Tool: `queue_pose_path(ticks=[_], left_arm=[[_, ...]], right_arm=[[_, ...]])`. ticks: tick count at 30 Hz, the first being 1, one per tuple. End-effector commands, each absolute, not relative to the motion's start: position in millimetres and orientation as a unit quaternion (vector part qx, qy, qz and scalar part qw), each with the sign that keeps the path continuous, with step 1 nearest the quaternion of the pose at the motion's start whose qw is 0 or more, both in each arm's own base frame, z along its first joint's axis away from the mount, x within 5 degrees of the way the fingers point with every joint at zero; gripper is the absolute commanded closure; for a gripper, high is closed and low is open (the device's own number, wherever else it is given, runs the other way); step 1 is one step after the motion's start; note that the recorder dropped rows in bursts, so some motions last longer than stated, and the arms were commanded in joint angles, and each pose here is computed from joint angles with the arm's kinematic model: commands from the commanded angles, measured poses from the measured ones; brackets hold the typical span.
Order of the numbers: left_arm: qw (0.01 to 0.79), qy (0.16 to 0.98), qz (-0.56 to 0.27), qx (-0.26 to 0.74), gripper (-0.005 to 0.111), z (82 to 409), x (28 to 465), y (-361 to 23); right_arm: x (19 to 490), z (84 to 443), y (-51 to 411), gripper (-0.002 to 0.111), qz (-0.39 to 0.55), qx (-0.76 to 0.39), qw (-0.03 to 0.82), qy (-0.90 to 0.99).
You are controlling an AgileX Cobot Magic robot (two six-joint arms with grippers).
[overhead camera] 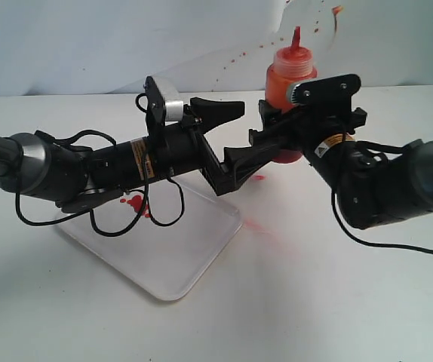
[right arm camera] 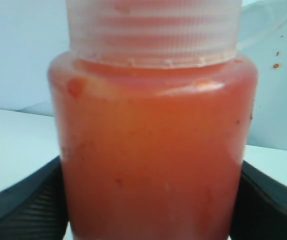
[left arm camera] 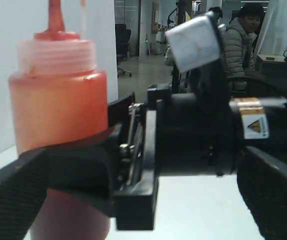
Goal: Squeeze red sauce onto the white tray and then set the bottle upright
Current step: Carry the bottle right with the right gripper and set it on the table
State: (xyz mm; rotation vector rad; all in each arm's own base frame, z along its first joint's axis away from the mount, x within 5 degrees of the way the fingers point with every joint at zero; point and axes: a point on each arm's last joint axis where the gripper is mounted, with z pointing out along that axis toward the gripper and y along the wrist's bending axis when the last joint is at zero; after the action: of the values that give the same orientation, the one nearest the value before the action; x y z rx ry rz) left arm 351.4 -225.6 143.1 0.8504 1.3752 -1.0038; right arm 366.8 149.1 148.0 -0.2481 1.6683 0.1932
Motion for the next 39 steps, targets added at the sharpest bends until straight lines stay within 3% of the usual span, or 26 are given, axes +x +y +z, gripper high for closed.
queue_pose_path(ticks=[1,16,35,39], left_arm=[[0.583,0.583,-0.434,0.362,0.011,144,352,-226],[0.589,0.586,-0.433,0.350,0.011,145,354,-225],[0.606,0.584,-0.425,0.332,0.011,158,358,-221],[0.622,0.599,-0.401,0.306,0.011,158,375,-189]], right_arm=[[387,146,155,0.108,0.080,-0.106,0.689,0.712],[406,97,147,0.108,0.059,-0.073,0.674,0.733],[404,97,155,0.108,0.081,-0.119,0.676,0.723],[403,98,159,0.108,0.089,-0.141,0.676,0.718]])
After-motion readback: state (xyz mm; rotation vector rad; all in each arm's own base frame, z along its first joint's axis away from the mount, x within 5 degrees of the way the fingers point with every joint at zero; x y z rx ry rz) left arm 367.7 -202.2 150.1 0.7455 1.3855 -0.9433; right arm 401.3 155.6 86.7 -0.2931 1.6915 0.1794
